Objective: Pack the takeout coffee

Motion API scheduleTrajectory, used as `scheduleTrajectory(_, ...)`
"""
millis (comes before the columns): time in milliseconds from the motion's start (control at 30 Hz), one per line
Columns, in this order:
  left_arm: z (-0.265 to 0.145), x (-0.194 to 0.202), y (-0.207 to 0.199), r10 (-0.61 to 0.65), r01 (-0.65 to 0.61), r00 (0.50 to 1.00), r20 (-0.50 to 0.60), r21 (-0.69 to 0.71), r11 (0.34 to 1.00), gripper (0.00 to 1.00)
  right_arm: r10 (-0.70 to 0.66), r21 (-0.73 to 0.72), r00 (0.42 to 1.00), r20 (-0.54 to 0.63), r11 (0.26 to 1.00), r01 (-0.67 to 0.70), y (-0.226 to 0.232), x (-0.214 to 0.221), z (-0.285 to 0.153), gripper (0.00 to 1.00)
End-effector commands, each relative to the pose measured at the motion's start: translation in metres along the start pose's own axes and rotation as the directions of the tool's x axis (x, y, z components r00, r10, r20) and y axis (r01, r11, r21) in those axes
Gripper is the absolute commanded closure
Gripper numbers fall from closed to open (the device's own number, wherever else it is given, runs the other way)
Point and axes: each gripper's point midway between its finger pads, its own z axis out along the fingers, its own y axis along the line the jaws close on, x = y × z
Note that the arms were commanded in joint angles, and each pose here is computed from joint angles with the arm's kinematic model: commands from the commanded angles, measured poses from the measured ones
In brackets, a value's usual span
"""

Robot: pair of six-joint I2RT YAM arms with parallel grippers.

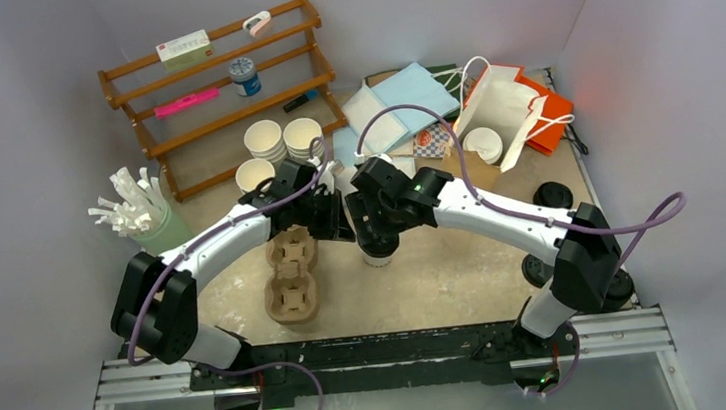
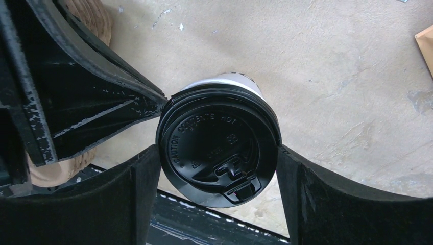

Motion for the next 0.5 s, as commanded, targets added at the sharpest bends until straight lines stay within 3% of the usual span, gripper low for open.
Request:
scheduleTrajectory(0, 0.0035, -0.0048, -0.0033, 0.005, -0.005, 1.000, 0.008, 0.034, 0.999, 0.93, -0.026, 0.009, 1.000, 0.014, 1.000, 0.026, 0.0012, -0.0037, -0.0013, 0.19)
scheduleTrajectory(467, 0.0059, -0.0004, -0.0057, -0.012, 0.012, 1.000, 0.003, 0.064, 0.998, 0.93, -0.051, 0.019, 0.999, 0.006, 0.999, 0.050, 0.0045, 0.0015, 0.0056, 0.16)
